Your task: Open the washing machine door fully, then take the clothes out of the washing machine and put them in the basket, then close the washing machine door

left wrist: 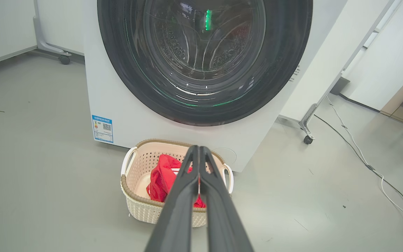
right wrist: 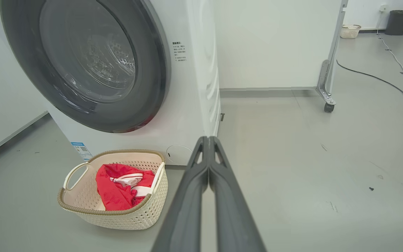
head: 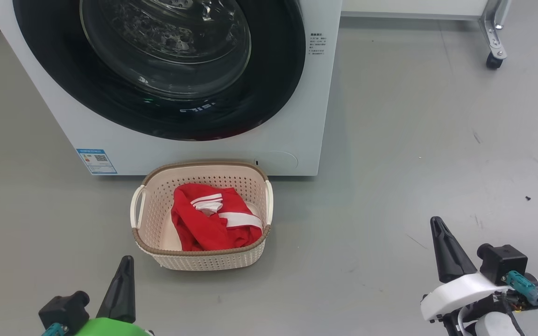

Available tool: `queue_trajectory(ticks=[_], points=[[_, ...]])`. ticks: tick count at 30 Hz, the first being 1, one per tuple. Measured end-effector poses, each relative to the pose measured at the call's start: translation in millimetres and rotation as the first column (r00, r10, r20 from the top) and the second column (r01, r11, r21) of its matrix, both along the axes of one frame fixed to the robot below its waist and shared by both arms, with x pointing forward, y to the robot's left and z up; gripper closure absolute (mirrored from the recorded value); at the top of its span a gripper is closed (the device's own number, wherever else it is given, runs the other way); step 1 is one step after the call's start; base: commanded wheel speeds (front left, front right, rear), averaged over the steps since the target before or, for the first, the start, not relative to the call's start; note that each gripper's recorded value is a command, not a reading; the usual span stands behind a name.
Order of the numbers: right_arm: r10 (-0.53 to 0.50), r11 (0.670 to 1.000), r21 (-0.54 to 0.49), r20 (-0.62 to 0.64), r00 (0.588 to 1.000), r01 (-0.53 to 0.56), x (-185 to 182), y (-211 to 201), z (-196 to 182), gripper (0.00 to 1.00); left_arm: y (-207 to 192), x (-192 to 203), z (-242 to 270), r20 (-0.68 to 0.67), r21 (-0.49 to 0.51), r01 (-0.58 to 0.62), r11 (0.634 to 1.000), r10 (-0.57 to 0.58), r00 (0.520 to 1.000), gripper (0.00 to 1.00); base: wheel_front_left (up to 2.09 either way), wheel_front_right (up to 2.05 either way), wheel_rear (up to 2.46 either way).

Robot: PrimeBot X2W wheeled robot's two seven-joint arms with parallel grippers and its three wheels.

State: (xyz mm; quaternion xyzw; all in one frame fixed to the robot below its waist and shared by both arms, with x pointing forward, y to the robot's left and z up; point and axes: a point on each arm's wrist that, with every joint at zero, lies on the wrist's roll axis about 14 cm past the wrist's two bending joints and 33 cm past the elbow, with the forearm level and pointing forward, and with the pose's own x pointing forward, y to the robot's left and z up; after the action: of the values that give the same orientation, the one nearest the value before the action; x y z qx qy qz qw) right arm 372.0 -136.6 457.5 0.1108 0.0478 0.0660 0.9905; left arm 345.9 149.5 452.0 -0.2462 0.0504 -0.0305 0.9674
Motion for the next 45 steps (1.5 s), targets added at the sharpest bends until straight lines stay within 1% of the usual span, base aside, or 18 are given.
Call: queue_trajectory(ticks=[4, 13, 20, 27, 37, 45], points=[[-0.017, 1.000, 0.025, -0.011, 1.000, 0.018, 0, -4, 0, 1.00, 1, 0, 1, -0.002, -0.036, -0.013, 0.999, 0.013, 1.000, 1.00, 0.00, 0.00, 0.00], [-0.064, 0.989, 0.130, -0.057, 0.996, 0.071, 2, -15, -3, 1.00, 7, 1, -1, -0.028, -0.119, -0.044, 0.992, 0.041, 0.999, 1.00, 0.00, 0.00, 0.00], [-0.093, 0.969, 0.222, -0.094, 0.991, 0.112, 1, -20, -6, 1.00, 9, 2, -2, -0.046, -0.182, -0.065, 0.981, 0.057, 0.997, 1.00, 0.00, 0.00, 0.00], [-0.106, 0.951, 0.278, -0.113, 0.988, 0.134, 1, -24, -6, 1.00, 12, 3, -2, -0.061, -0.231, -0.081, 0.970, 0.069, 0.996, 1.00, 0.00, 0.00, 0.00], [-0.132, 0.913, 0.366, -0.151, 0.980, 0.179, 0, -31, -8, 1.00, 16, 3, -4, -0.087, -0.307, -0.107, 0.946, 0.084, 0.993, 1.00, 0.00, 0.00, 0.00], [-0.139, 0.873, 0.443, -0.175, 0.975, 0.204, 0, -34, -9, 1.00, 18, 4, -5, -0.107, -0.372, -0.125, 0.920, 0.092, 0.990, 1.00, 0.00, 0.00, 0.00]])
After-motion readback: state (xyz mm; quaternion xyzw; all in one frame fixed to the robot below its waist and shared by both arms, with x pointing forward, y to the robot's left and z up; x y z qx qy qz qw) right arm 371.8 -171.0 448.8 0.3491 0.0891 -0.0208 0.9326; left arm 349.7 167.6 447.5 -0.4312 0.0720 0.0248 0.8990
